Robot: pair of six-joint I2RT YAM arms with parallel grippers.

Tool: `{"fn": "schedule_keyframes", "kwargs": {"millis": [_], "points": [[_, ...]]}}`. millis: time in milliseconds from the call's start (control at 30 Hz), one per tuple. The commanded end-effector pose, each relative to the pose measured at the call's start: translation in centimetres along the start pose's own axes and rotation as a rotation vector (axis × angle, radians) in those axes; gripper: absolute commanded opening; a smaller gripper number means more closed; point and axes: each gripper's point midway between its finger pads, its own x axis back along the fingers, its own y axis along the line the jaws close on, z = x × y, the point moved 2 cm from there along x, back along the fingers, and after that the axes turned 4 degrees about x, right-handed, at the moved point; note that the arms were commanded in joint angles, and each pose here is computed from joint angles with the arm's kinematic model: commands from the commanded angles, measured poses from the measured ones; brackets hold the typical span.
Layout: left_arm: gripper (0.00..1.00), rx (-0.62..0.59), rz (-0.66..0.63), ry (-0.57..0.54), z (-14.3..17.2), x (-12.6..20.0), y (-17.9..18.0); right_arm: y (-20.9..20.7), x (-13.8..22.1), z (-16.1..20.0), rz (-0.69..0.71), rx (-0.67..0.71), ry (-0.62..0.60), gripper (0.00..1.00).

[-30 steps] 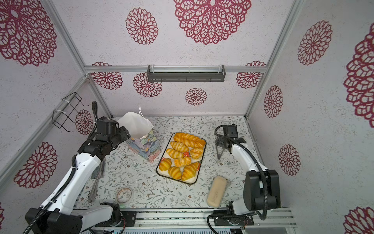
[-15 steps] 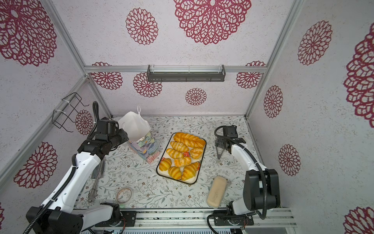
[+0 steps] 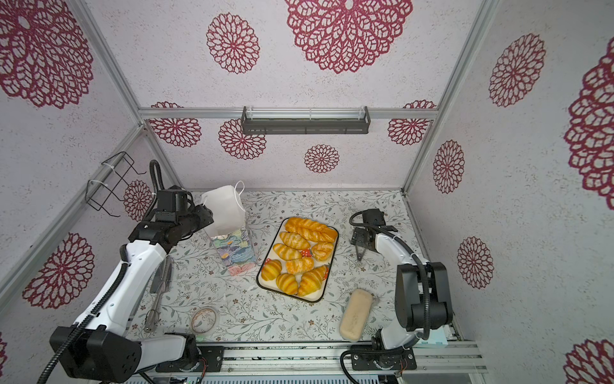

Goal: Pack bread into a paper bag
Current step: Pick up the paper bag from the top-left of the table.

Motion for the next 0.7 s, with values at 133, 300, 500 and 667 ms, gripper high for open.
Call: {"fn": "schedule_keyframes", "kwargs": {"millis": [133,300,500,667], "points": [[0.63,-0.007,0.013,-0.006,0.6,1.5,-0.2,0.7,-0.4,-0.8,-0.011,0.005,-0.006,0.99],[0.60,-0.006,-0.036,-0.002,1.5,2.1,0.8,0.7,-0.6,-1.0,-0.004,0.008,-0.006,0.99],[0.46,-0.005,-0.038,0.003,2.1,2.2,1.3,0.7,-0.8,-1.3,0.002,0.017,-0.003,0.99],[0.37,-0.008,-0.029,0.000,2.0,2.2,1.1,0.8,-1.0,-1.4,0.000,0.013,-0.002,0.99]]}}
